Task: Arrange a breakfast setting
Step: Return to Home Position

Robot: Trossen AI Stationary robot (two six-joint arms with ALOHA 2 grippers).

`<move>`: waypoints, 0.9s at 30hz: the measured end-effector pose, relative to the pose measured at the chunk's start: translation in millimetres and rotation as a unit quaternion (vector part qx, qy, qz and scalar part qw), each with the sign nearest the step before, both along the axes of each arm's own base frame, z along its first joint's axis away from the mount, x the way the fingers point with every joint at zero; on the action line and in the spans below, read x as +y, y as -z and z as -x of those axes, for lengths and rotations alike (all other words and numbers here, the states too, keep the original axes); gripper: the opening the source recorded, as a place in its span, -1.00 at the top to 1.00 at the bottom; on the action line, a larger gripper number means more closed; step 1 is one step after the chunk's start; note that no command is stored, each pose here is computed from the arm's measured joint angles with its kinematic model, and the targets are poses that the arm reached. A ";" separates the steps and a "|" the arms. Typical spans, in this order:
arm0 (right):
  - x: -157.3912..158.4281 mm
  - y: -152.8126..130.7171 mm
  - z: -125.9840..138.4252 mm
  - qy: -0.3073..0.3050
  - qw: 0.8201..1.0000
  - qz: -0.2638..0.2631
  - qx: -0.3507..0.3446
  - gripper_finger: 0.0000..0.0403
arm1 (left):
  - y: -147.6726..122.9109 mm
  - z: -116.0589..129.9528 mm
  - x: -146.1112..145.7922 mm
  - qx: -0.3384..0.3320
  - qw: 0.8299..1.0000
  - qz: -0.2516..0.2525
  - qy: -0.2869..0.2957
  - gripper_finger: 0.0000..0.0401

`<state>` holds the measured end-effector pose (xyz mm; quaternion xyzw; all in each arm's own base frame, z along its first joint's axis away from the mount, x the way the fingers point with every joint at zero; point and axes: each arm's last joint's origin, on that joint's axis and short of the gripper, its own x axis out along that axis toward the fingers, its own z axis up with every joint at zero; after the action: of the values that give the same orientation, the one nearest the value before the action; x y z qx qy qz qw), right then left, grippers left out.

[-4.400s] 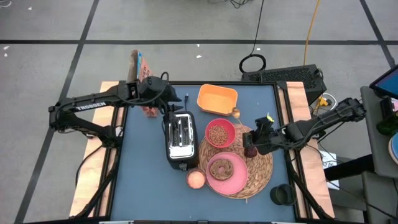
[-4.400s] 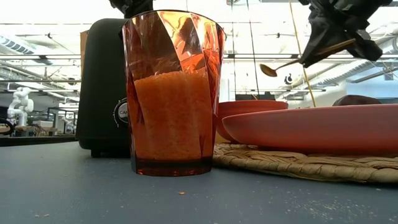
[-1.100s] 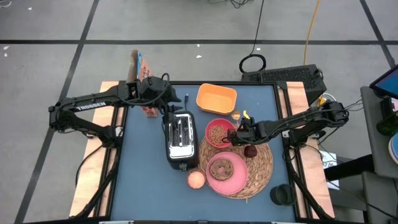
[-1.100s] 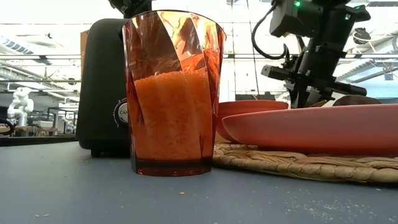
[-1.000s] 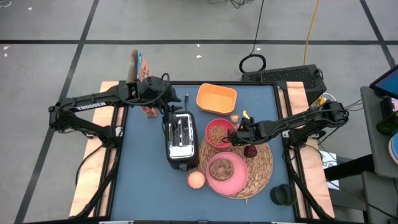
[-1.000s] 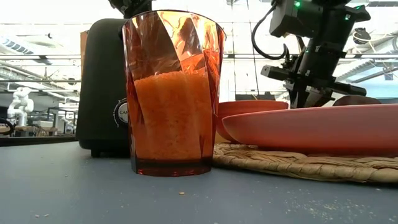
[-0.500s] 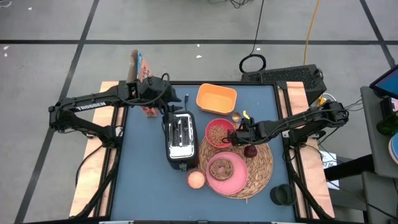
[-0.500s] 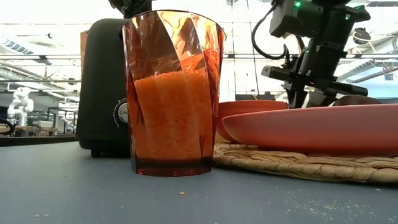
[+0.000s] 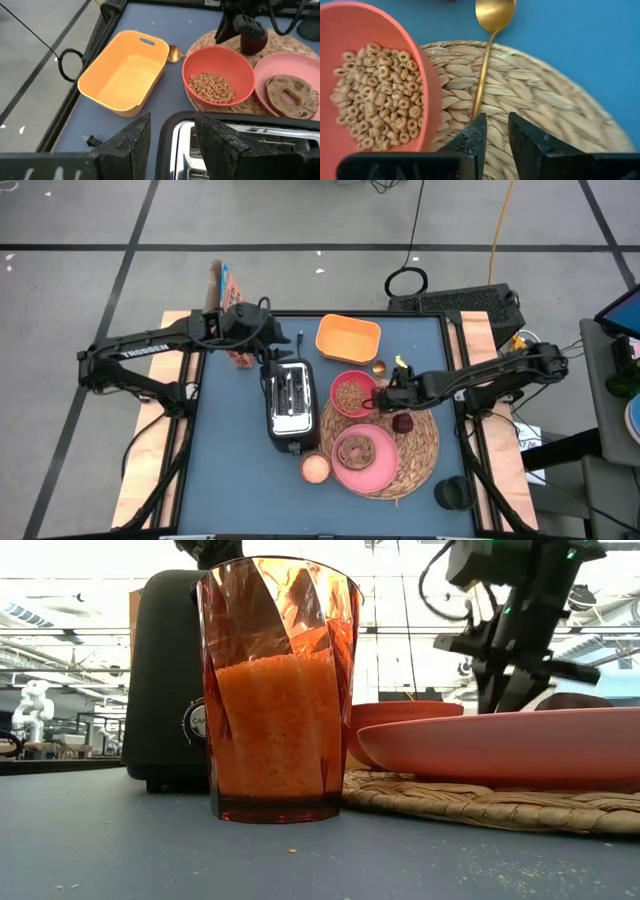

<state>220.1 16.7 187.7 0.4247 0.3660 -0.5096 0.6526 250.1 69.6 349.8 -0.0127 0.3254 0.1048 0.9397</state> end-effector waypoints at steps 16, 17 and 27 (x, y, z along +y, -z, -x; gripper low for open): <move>-8.7 -73.8 60.6 -0.191 0.974 0.079 -0.097 0.81 | -51.1 102.5 -28.9 -0.084 0.996 -0.010 -0.009 0.21; -9.4 -77.9 65.3 -0.201 0.970 0.087 -0.106 0.81 | -54.2 111.2 -31.3 -0.094 0.995 -0.012 -0.009 0.21; -15.9 -102.7 101.7 -0.248 0.940 0.172 -0.159 0.81 | -20.9 176.3 -51.0 -0.208 0.978 0.004 -0.021 0.21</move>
<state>118.4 0.8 290.4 0.2775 0.2582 -0.3122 0.8711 73.8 18.6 370.7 -0.0449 0.1227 0.1179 0.9844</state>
